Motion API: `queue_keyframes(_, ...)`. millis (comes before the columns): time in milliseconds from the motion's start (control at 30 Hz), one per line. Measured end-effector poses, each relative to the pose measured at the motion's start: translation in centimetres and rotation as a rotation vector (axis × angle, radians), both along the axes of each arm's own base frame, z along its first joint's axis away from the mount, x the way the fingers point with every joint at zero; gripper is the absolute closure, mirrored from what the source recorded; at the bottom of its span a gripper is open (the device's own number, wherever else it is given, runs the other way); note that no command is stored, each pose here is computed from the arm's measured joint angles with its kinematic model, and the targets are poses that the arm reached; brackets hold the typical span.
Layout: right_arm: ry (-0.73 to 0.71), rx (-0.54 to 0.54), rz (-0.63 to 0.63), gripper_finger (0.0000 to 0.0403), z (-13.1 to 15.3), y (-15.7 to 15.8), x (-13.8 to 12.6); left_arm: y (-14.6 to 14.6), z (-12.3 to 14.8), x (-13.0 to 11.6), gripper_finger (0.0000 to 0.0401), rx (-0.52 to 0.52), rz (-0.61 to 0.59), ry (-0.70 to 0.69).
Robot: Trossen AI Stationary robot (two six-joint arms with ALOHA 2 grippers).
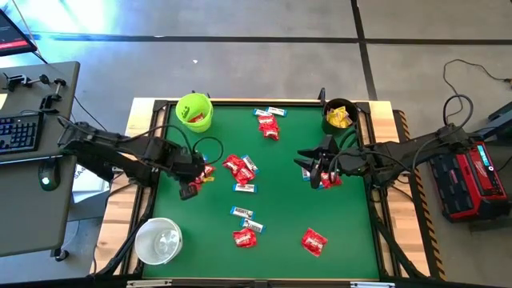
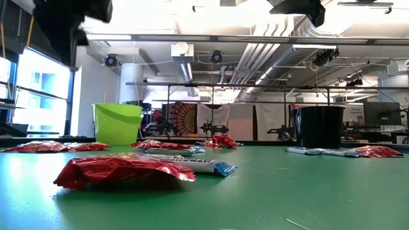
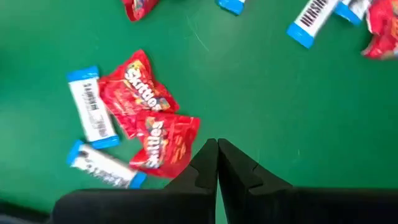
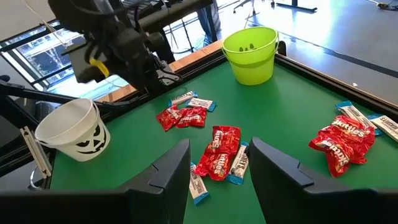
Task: Sort candy by brand, put in halloween buckets
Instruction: Put the red candy into the green bucket
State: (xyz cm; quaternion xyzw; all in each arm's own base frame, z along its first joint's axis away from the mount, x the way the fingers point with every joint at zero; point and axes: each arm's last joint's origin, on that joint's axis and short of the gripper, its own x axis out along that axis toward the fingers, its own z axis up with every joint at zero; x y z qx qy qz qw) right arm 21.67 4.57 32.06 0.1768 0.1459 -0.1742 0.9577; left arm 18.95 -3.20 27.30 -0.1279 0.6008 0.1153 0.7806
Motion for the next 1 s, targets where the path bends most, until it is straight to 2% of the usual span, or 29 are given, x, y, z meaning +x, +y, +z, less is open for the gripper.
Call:
queue_keyframes(100, 0.001, 0.000, 0.000, 0.0253, 0.0, 0.0, 0.0, 0.0, -2.2, -0.1, 0.0388, 0.000, 0.031, 0.026)
queue_keyframes(233, 0.001, 0.000, 0.000, 0.0253, 0.0, 0.0, 0.0, 0.0, -4.9, 0.0, 0.0352, 0.004, 0.029, 0.082)
queue_keyframes(433, 0.001, 0.002, -0.002, 0.0253, 0.0, 0.0, 0.0, -0.1, -7.8, 0.7, 0.0276, 0.053, -0.073, 0.129)
queue_keyframes(567, 0.000, 0.006, -0.004, 0.0253, 0.0, 0.0, 0.0, -0.1, -8.9, 1.7, 0.0242, 0.111, -0.143, 0.144)
queue_keyframes(733, 0.001, 0.008, -0.005, 0.0253, 0.0, 0.0, 0.0, -0.2, -10.8, 2.4, 0.0234, 0.142, -0.228, 0.256)
queue_keyframes(1000, 0.001, 0.008, -0.006, 0.0253, 0.0, 0.0, 0.0, -0.3, -13.3, 3.0, 0.0233, 0.151, -0.263, 0.375)
